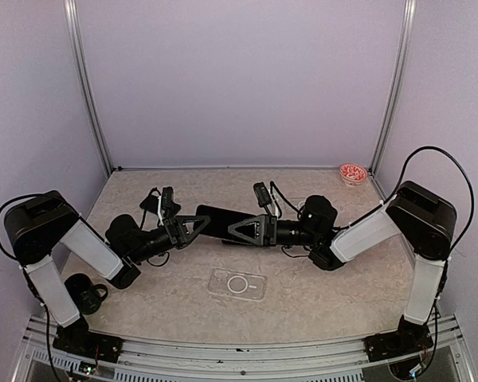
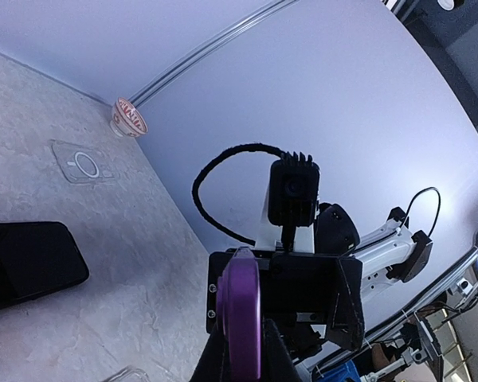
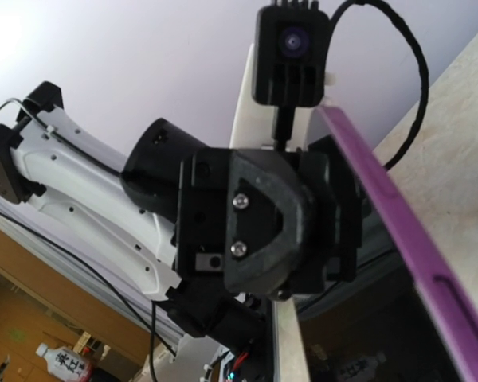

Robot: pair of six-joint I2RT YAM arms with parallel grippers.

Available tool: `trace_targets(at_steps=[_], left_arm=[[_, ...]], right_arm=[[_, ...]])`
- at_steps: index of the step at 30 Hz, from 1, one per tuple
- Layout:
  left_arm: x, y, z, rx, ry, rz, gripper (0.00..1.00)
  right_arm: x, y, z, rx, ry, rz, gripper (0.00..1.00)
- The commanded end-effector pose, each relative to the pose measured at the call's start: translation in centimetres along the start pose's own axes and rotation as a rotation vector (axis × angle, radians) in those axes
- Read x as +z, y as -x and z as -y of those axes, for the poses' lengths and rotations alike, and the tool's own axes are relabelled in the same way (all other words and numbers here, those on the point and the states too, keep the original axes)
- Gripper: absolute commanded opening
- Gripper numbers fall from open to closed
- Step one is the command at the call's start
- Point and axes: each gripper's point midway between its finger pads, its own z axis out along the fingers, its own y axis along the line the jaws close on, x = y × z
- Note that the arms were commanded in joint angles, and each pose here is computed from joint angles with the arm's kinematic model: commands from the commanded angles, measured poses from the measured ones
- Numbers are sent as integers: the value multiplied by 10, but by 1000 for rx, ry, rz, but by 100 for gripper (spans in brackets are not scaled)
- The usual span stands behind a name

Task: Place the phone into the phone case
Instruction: Pass from the left arm to the right

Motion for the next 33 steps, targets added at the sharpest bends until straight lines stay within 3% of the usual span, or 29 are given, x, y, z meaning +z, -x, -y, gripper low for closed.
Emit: trace_targets(at_steps=[1, 9, 13, 18, 23, 26, 31, 33], left_arm=[[4, 7, 11, 24, -58, 33, 0], [5, 4, 10, 9, -60, 23, 0], [6, 3, 9, 1, -63, 12, 0], [7, 2, 8, -5, -62, 7, 0], [7, 0, 6, -10, -59, 1, 7], [6, 0, 7, -14, -60, 0, 25], [3, 0, 7, -26, -35, -4, 88], [2, -2, 2, -29, 3, -20, 98]], right_arm=[[9, 8, -15, -48, 57, 0, 72], [5, 13, -12, -63, 46, 14, 48], [2, 14, -10, -62, 38, 17, 29], [0, 14, -7, -49, 39, 18, 13], [-2, 14, -5, -25, 41, 24, 0], [-3, 15, -6, -13, 42, 29, 0], [-7, 15, -7, 21, 16, 27, 0], [-10, 14, -6, 37, -17, 20, 0]])
